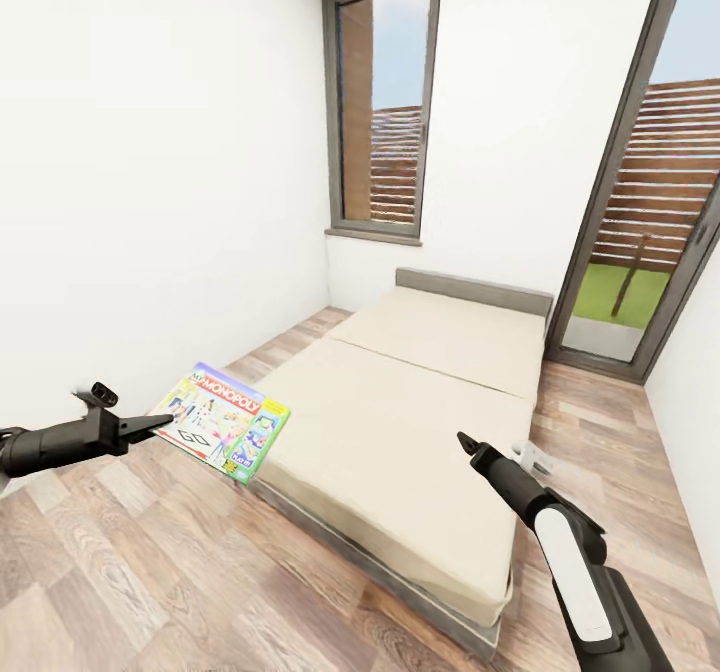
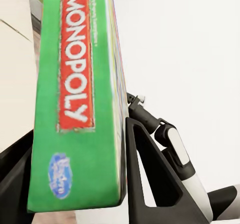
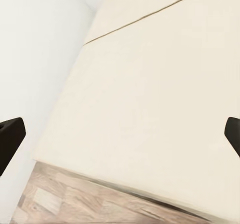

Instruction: Put all the toys in the child's room - the three board games (two on the bed and one on the table), the two jigsaw puzzles on the table, and the tennis ball on the table - inside the toy box on the table in the child's room.

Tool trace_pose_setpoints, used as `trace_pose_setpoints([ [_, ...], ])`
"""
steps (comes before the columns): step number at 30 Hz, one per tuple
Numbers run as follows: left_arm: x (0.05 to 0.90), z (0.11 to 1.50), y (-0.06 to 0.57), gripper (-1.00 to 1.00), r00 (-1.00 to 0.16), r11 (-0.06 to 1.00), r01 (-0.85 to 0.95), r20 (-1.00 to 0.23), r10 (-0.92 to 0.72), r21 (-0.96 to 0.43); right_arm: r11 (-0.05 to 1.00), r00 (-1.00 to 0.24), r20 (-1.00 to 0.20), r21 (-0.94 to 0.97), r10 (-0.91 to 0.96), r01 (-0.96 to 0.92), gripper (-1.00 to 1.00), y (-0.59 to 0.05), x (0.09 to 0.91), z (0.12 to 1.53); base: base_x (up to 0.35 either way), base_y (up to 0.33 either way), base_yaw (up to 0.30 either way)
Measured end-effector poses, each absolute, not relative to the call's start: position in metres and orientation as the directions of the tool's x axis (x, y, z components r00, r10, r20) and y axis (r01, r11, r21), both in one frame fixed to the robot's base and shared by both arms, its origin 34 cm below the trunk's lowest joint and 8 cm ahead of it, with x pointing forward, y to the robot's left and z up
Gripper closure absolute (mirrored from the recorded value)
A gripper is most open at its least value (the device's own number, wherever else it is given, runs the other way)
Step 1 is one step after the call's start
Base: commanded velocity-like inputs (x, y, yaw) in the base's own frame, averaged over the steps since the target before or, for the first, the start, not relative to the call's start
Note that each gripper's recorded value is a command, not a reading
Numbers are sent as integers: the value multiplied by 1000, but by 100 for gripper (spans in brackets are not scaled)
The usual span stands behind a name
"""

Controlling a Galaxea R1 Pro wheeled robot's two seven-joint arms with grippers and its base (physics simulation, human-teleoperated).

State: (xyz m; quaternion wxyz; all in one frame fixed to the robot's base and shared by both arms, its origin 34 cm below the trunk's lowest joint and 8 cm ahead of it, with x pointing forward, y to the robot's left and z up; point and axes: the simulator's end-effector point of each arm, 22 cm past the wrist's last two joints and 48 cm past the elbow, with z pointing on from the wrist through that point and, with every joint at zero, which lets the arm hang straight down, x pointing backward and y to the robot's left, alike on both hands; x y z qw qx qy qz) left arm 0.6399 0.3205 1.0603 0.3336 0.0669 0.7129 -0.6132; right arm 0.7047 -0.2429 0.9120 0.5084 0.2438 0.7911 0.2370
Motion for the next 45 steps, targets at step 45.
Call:
trace_pose_setpoints([
  [45, 637, 1087, 324, 100, -801, 239, 436, -495, -336, -868, 802, -508, -653, 580, 561, 140, -100, -211, 686, 924, 0, 0, 281],
])
